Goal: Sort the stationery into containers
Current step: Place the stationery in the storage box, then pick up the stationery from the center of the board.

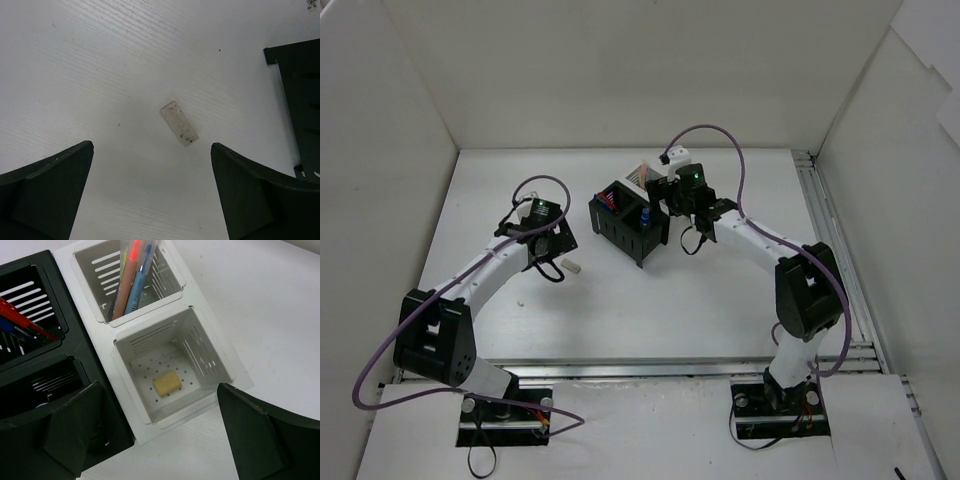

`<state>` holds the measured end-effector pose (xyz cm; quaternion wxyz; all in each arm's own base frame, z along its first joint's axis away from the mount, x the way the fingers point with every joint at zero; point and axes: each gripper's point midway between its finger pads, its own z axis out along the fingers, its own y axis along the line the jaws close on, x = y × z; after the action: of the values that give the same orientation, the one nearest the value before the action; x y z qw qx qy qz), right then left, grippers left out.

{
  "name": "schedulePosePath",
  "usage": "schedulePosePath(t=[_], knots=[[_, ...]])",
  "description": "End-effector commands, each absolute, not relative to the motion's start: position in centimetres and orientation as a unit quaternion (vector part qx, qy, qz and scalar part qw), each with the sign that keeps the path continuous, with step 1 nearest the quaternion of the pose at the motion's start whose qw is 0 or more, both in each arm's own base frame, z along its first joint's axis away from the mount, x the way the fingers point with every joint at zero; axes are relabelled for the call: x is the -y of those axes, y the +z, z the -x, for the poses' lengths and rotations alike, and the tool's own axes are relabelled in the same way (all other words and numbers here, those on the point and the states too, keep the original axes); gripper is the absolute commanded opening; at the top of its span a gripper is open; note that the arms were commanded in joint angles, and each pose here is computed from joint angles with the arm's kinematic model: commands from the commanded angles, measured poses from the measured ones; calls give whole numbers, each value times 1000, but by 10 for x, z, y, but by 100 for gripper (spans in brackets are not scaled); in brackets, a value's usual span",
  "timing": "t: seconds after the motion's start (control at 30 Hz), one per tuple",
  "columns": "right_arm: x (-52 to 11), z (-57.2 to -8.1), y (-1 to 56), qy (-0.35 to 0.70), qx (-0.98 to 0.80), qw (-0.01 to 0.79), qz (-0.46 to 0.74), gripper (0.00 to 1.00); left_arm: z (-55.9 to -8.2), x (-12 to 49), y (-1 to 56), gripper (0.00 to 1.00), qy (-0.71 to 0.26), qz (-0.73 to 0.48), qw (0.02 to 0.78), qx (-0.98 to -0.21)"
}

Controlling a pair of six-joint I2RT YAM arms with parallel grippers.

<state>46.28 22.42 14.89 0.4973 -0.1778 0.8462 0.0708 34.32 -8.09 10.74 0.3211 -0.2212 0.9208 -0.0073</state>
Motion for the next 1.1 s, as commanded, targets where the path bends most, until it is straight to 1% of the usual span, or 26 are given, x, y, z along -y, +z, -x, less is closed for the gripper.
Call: schedulePosePath(t=[0.0,0.13,0.27,0.4,0.5,0.53,0.67,0.83,0.93,1.0,1.03,1.07], knots=[[-223,-470,216,92,-807,563,154,98,-365,90,128,100,-38,219,348,-911],[-216,-453,241,113,-791,588,125,98,-372,97,120,100,-47,220,342,-912],[-198,-424,256,124,-777,609,106,98,-382,105,114,100,-59,217,334,-915],[-166,-408,255,86,-779,617,66,98,-380,112,93,99,-57,241,287,-925],[-147,-398,253,64,-779,622,42,98,-377,113,81,96,-57,277,267,-921],[-138,-394,253,51,-779,624,29,98,-375,114,77,93,-57,285,263,-920],[-123,-387,249,39,-780,624,8,98,-372,113,59,84,-45,318,237,-917],[-116,-379,248,38,-783,621,2,98,-371,113,44,75,-34,341,217,-914],[-109,-375,250,31,-782,622,-7,98,-369,115,38,57,-25,350,208,-913],[-105,-374,250,26,-781,624,-12,98,-367,114,35,52,-18,351,204,-914],[-104,-372,253,28,-778,627,-14,98,-366,114,35,41,-19,354,204,-913],[-103,-371,254,28,-777,629,-15,98,-366,117,37,34,-22,350,207,-913]])
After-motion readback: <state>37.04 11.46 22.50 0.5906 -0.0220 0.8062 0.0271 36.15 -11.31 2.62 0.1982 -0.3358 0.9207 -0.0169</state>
